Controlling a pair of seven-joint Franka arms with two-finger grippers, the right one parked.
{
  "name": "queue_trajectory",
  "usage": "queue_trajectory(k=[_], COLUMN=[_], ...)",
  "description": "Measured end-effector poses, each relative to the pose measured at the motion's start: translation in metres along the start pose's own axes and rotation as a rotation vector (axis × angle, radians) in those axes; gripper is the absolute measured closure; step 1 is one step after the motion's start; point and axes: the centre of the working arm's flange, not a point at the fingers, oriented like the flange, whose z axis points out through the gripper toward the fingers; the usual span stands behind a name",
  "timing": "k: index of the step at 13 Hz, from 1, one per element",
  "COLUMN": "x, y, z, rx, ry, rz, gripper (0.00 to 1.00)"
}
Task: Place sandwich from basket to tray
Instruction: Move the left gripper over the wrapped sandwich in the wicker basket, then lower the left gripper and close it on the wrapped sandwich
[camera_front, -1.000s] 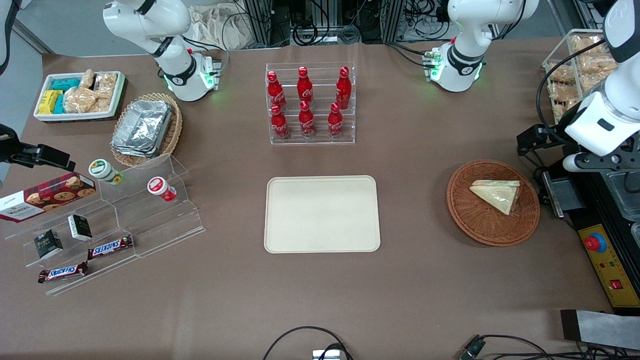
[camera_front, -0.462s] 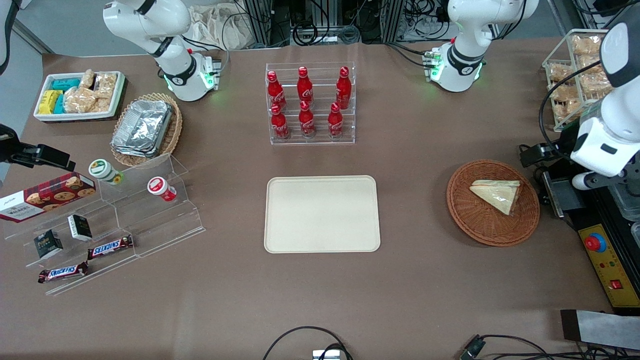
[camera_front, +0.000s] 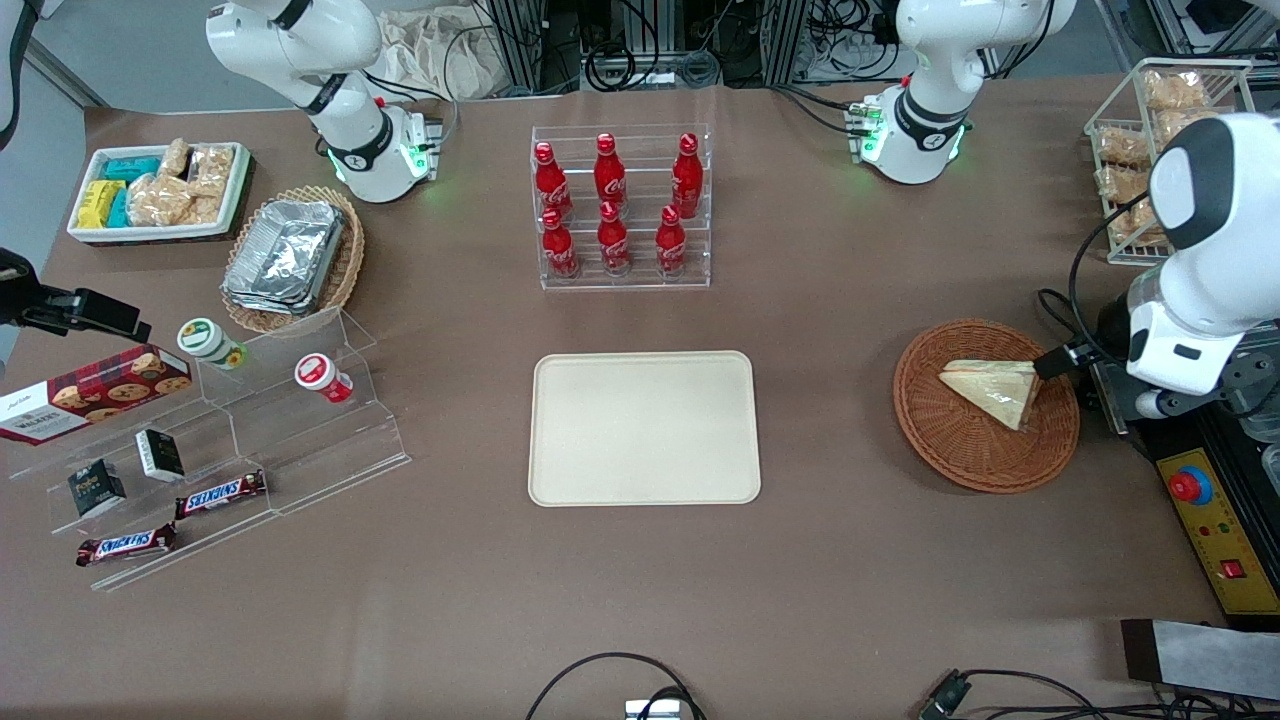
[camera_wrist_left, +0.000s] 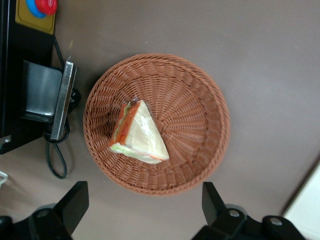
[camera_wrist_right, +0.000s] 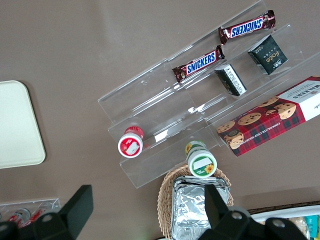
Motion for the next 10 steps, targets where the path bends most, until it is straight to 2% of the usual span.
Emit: queue_trajectory(k=[4, 10], x=[-0.007, -0.019], y=[-0.033, -0.052], z=[0.062, 0.104], rx=[-0.032, -0.064], ry=[0.057, 0.102], rz=[-0.095, -0.267], gripper=[0.00, 0.00])
